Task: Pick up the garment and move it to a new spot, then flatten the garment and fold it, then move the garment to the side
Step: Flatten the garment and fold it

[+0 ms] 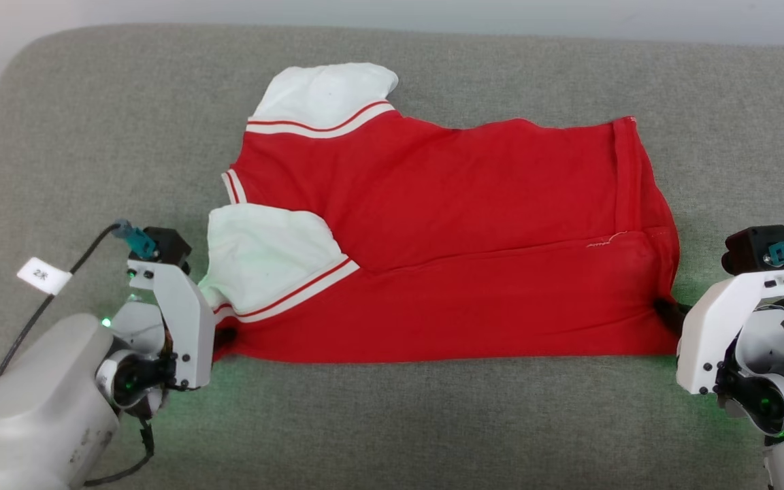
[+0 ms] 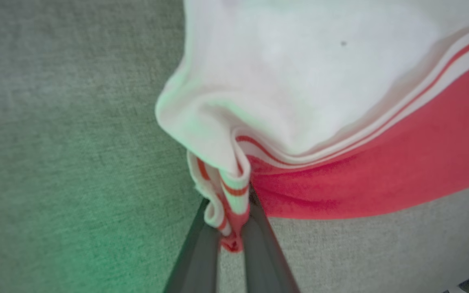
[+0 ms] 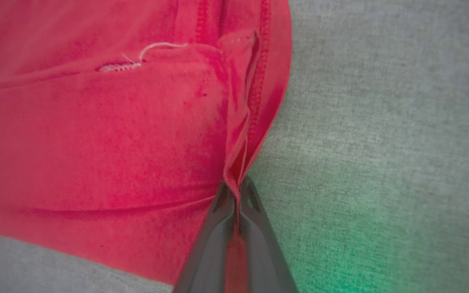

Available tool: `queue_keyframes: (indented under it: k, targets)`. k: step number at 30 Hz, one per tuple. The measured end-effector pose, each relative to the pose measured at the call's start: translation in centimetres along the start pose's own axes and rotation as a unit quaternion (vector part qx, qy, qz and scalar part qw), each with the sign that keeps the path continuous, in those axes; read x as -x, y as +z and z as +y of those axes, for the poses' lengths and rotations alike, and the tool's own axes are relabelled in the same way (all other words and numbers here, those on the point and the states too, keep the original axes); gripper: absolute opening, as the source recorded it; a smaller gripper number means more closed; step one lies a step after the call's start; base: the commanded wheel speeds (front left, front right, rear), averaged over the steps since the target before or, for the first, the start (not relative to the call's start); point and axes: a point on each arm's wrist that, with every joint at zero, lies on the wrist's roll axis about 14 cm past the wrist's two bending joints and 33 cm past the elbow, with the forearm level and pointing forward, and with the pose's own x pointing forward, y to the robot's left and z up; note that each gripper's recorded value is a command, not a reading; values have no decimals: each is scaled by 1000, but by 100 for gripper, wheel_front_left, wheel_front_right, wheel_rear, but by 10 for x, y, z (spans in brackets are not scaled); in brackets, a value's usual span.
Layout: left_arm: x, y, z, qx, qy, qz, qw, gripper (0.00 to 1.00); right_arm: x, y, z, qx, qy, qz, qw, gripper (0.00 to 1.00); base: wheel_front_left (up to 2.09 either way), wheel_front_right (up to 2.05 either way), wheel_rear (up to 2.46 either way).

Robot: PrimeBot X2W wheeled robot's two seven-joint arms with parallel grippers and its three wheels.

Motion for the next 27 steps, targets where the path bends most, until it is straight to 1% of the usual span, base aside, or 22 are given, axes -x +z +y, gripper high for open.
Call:
queue_keyframes:
  k: [7,13,19,27]
  targets:
    - [10,4,3,-5,6,-8,1000,0,15,4,-3,9,0,-5,1000,0,0,0,0]
    - [24,1,3,-11,15,-6,1000,0,36,-8,-6,13,-1,7,1000,0,0,0,0]
    - [39,-16,4,-18,27,10,999,0,58,-15,-10,20,-8,8,1000,0,0,0,0]
    - [51,-40,-7,-23,27,28,999,0,73,-41,-12,7,-11,34,999,0,0,0,0]
